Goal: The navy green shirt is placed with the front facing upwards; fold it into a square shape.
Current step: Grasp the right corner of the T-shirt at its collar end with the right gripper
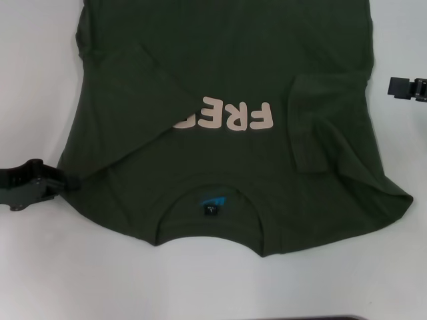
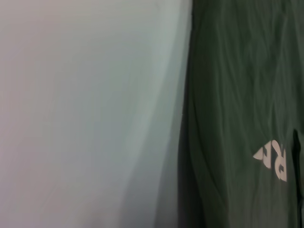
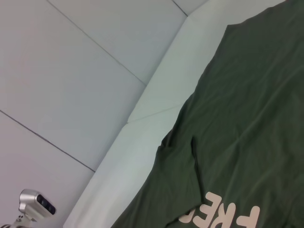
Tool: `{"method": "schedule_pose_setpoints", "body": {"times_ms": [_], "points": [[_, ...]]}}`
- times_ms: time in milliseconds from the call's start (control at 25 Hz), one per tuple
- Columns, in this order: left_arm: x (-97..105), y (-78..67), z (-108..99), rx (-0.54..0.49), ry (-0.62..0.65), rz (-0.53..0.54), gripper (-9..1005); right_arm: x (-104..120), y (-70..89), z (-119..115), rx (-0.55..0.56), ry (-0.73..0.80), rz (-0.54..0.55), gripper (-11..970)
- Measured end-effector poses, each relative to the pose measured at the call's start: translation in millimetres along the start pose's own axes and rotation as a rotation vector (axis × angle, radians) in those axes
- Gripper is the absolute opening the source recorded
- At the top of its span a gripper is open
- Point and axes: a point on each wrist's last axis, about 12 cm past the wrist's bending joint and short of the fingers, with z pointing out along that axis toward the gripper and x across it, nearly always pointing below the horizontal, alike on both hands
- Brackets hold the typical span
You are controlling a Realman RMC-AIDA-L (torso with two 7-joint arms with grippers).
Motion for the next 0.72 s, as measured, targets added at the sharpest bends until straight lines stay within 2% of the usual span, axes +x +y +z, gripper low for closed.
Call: {"method": "schedule_pose_setpoints", "body": {"times_ms": [240,440,720], "points": [[9,2.7,-2,-0.017,0.066,0.014,56,2,-1.6,-5,0.014,0.007,0.02,894],[20,14.6,-11,-0.037,0.064,-0.016,56,6,-3.7,-7,0.032,0.032,0.032,893],[21,11.9,-13,-0.025,0.072,-0.01,56,9,-5.3,-20,0.071,0.146,0.079,892]]}}
